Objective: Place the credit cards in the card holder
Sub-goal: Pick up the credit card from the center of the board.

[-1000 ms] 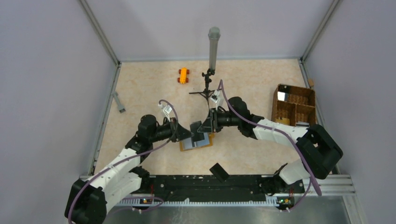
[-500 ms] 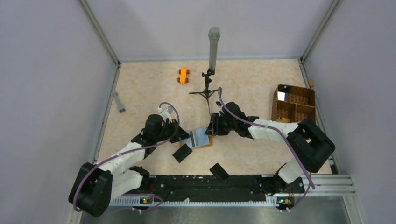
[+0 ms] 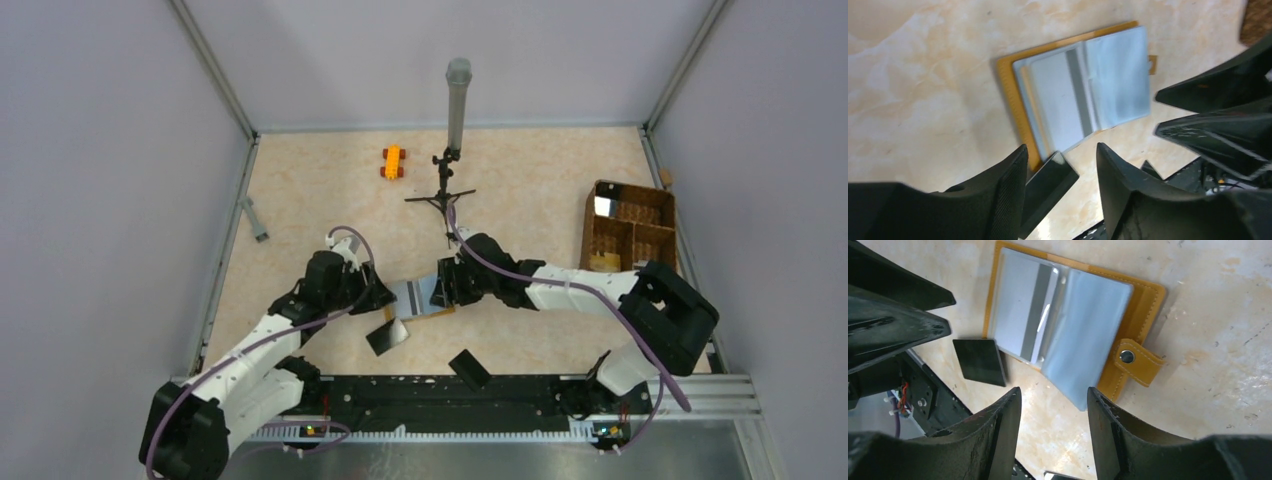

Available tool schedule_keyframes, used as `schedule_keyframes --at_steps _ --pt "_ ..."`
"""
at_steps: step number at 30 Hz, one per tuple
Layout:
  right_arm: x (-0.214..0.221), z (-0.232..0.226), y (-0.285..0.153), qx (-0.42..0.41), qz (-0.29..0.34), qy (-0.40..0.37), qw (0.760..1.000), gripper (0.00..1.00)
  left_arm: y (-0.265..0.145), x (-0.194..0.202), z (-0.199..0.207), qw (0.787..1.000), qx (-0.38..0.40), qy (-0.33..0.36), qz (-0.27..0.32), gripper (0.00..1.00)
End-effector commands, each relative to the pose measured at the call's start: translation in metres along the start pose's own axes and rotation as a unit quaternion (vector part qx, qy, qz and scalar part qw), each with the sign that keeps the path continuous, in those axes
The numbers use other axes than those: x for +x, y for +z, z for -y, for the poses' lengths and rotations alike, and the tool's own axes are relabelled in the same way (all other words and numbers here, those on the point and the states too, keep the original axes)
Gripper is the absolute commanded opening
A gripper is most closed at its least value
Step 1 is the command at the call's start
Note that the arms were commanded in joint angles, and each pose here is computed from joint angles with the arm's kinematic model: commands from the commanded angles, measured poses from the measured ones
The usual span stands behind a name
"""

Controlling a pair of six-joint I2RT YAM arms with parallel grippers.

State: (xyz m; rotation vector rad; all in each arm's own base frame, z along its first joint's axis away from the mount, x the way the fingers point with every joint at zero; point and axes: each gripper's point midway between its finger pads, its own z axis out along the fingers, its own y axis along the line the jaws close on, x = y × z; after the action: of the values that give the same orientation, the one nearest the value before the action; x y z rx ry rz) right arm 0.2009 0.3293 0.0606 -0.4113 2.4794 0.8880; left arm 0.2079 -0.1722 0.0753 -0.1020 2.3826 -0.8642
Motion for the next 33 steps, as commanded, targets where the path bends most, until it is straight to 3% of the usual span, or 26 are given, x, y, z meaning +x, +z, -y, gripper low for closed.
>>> schedule_keyframes --at_steps 1,5,8,13,22,33 --pt "-0.028 -0.027 -0.017 -0.036 0.059 -0.021 0.997 0.5 -0.016 0.011 -0.028 0.996 -0.088 -0.027 -0.012 0.58" --pt "-0.025 -0.049 -0.017 -0.082 0.058 -0.027 0.995 0.5 -0.023 0.019 -0.043 0.991 -0.123 -0.057 -0.004 0.65" --pt "-0.017 -0.065 -0.01 -0.115 0.045 -0.021 0.992 0.49 -0.023 0.024 -0.043 0.99 -0.116 -0.074 -0.001 0.65" --pt "-0.002 -0.087 0.004 -0.16 0.028 -0.012 0.987 0.48 -0.033 0.038 -0.061 0.978 -0.17 -0.116 -0.01 0.65" --pt "0.013 -0.082 0.029 -0.159 0.001 -0.006 0.987 0.45 -0.041 0.049 -0.068 0.964 -0.203 -0.172 -0.016 0.63" --pt "0.027 -0.076 0.045 -0.159 -0.023 0.006 0.987 0.44 -0.036 0.085 -0.056 0.953 -0.165 -0.242 -0.076 0.6"
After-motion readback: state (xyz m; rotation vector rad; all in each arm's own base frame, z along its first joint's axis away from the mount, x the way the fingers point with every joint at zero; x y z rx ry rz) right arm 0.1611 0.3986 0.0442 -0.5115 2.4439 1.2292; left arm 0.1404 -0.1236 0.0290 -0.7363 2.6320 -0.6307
